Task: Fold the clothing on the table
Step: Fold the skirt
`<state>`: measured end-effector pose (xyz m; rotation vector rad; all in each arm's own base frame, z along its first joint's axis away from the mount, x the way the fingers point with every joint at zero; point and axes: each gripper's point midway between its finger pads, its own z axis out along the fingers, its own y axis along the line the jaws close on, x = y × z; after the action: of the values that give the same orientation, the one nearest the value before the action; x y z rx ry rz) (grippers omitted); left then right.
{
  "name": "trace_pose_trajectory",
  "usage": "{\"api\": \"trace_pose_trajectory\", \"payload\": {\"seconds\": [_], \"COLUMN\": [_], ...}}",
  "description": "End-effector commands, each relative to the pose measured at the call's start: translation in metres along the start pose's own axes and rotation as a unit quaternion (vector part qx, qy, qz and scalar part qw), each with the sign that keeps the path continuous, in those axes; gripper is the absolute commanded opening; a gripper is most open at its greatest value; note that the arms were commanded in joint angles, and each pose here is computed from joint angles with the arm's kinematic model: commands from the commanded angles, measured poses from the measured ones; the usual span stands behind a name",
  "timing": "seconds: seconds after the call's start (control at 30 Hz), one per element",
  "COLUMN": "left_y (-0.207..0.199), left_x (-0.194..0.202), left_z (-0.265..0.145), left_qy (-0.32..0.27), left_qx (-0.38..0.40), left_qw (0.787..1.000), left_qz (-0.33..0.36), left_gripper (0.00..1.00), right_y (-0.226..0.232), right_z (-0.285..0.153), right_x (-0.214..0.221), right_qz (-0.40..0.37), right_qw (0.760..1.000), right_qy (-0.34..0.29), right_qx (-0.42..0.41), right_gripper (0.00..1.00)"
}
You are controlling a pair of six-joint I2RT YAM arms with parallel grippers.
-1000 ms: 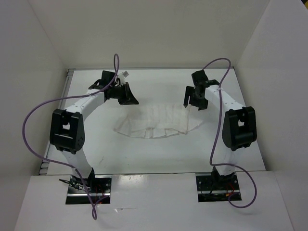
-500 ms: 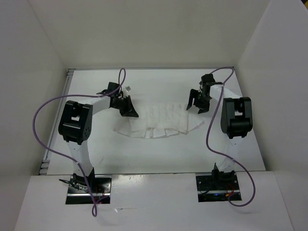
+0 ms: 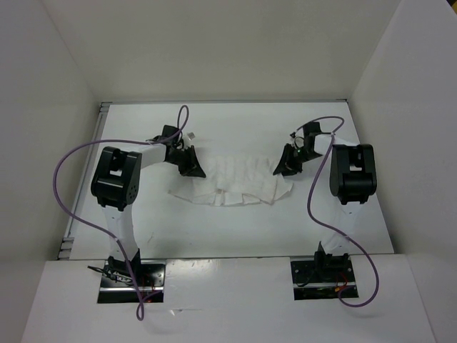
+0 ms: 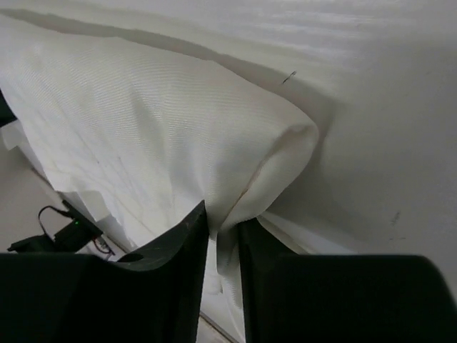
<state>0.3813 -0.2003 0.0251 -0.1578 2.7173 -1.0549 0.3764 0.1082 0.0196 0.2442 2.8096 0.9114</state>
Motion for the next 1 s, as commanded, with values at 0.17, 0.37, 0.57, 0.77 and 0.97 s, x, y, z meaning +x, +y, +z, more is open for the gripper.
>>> {"api": "trace_pose_trajectory", "payload": {"seconds": [0.17,0.37,0.57,0.77,0.97], "left_y": [-0.011,-0.062,-0.125,-0.139,-0.143], "left_x": [-0.022,-0.059,-0.080,-0.088,-0.085], "left_z": [-0.002,-0.048,-0.056,-0.005,0.031], "left_qy": [-0.005,-0.065,-0.060,-0.008,0.005], "left_qx": [-0.011,0.001,0.095,0.126,0.097], "left_qw": [0.999,0.994,0.984,0.981,0.984], "left_qz": [0.041,0.093,0.136,0.147,0.149], "left_gripper": [0.00,0.08,0.10,0.00,0.00], "right_y": [0.032,0.027,0.035,0.046,0.055], "right_z": [-0.001,-0.013,-0.029,-0.039,-0.039], "right_x": [0.010,-0.005,-0.013,-0.020,-0.020], "right_qz": [-0.016,-0.015,-0.016,-0.028,-0.035], "right_qw": [0.994,0.998,0.998,0.997,0.996], "right_qy": [0.019,-0.023,-0.052,-0.063,-0.066], "right_qx": [-0.104,-0.051,-0.039,-0.039,-0.039], "right_gripper": [0.00,0.00,0.00,0.00,0.00]}}
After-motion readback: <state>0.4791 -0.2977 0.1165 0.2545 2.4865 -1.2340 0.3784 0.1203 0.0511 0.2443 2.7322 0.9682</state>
